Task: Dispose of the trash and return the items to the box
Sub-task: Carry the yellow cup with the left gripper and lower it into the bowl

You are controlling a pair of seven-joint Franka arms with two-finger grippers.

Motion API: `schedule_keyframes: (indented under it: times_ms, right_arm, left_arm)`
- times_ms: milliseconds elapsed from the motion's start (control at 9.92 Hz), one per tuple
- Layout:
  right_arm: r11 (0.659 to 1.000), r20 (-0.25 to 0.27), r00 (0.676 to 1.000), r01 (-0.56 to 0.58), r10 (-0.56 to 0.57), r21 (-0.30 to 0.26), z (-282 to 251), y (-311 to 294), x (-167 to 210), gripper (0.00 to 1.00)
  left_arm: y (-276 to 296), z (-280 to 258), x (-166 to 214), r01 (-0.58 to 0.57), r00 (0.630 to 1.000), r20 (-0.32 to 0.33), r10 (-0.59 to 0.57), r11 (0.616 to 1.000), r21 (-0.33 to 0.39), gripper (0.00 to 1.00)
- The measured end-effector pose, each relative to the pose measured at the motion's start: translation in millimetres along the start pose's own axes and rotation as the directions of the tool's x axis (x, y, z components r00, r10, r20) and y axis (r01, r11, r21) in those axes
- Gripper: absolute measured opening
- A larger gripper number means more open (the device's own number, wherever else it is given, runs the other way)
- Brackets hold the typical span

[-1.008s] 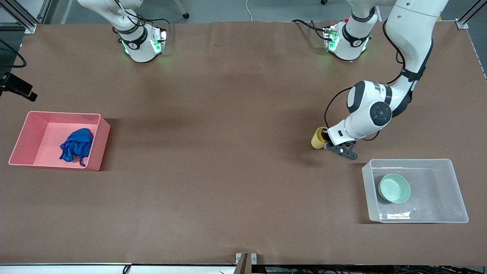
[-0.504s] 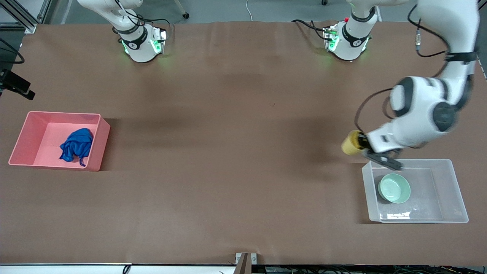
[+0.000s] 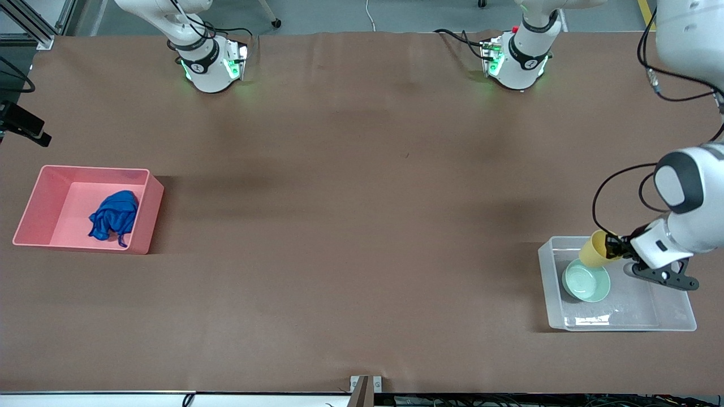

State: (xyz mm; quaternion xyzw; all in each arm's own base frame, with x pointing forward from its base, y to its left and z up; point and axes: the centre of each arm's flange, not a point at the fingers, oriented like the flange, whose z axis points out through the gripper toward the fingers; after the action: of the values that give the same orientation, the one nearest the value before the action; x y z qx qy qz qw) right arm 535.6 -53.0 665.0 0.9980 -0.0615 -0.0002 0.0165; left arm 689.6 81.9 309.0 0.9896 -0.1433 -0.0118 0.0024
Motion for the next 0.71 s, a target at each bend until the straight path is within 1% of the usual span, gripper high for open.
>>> schedule_keyframes:
  times_ms: [101,202,504,605,706]
  right_arm:
    - [1.000,0.002,1.000,0.000,0.000,0.000,0,0,0,1.00]
    - [1.000,0.003,1.000,0.000,0.000,0.000,0,0,0,1.00]
    - [1.000,0.003,1.000,0.000,0.000,0.000,0,0,0,1.00]
    - [1.000,0.003,1.000,0.000,0.000,0.000,0,0,0,1.00]
    - [1.000,0.005,1.000,0.000,0.000,0.000,0,0,-1,1.00]
  left_arm:
    - [-7,27,1,0.007,1.000,0.029,-0.007,1.000,0.002,0.05]
    - [-10,46,3,0.010,0.999,0.036,-0.010,1.000,0.008,0.05]
    - [-16,69,7,0.018,1.000,0.011,-0.018,0.999,0.032,0.07]
    - [-16,69,8,0.021,1.000,0.006,-0.021,0.999,0.035,0.15]
    - [-17,65,10,0.023,1.000,-0.001,-0.023,0.999,0.038,0.29]
